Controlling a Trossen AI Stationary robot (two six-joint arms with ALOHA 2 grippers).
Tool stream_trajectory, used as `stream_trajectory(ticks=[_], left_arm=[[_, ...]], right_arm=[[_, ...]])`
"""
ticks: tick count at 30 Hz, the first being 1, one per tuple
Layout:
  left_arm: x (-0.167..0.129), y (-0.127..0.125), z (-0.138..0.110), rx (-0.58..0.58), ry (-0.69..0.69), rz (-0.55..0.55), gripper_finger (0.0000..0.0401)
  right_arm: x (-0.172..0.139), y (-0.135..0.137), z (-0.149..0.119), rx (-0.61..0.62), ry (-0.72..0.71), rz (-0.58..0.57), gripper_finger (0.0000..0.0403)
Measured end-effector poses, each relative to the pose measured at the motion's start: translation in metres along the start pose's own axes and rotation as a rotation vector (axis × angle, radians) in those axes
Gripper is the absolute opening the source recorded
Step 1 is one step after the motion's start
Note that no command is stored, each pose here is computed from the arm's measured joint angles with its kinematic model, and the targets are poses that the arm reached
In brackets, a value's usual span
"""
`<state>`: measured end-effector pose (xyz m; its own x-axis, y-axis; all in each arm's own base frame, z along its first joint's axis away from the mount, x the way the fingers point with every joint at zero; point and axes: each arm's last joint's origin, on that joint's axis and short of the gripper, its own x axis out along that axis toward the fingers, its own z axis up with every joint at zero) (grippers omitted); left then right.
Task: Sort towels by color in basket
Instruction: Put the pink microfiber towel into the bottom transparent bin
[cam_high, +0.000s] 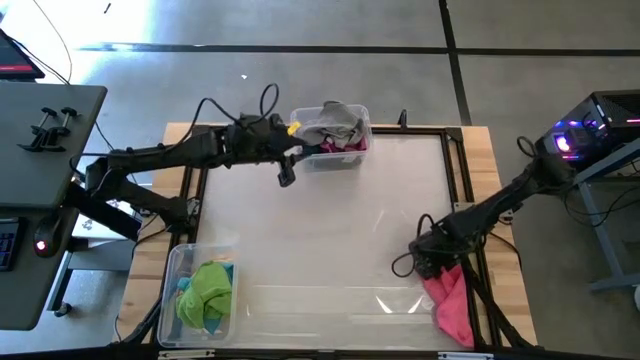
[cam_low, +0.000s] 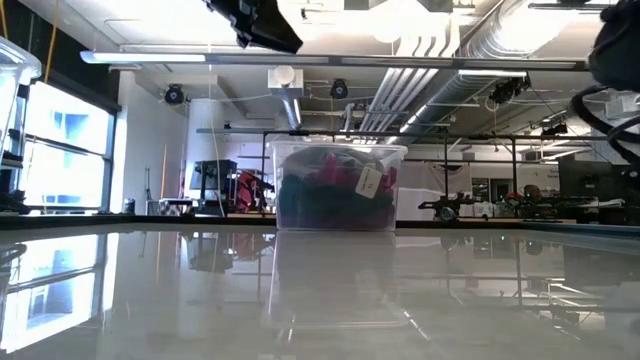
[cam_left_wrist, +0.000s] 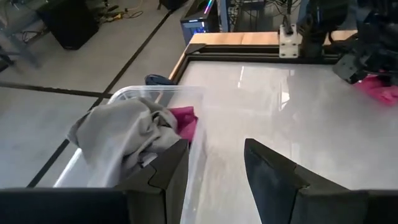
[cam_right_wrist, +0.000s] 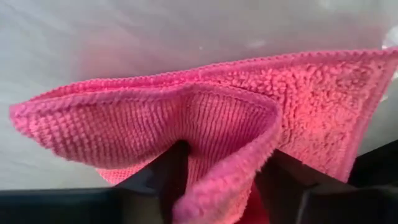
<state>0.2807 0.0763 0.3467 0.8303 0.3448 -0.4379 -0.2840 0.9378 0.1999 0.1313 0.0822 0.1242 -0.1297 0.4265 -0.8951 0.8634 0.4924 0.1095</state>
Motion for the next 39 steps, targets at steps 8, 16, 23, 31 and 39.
stream_trajectory(ticks=[8, 16, 23, 31, 39], left_arm=[[-0.005, -0.03, 0.003, -0.023, 0.006, -0.01, 0.0142], [-0.016, -0.069, 0.001, -0.096, 0.044, -0.13, 0.0142], [-0.011, -0.111, -0.005, -0.03, 0.067, -0.181, 0.0142], [0.019, -0.144, 0.013, -0.038, -0.214, -0.355, 0.0144], [0.029, -0.125, 0.026, -0.042, -0.349, -0.255, 0.0206]], right_arm=[[0.0, 0.004, 0.002, -0.073, -0.231, 0.016, 0.0073], [-0.007, 0.031, 0.012, -0.137, -0.622, 0.297, 0.0008], [-0.041, 0.071, 0.013, -0.127, -0.933, 0.756, 0.0006], [-0.114, 0.11, 0.009, -0.282, -1.185, 0.933, 0.0006], [-0.198, 0.13, 0.007, -0.533, -1.378, 0.861, 0.0006]])
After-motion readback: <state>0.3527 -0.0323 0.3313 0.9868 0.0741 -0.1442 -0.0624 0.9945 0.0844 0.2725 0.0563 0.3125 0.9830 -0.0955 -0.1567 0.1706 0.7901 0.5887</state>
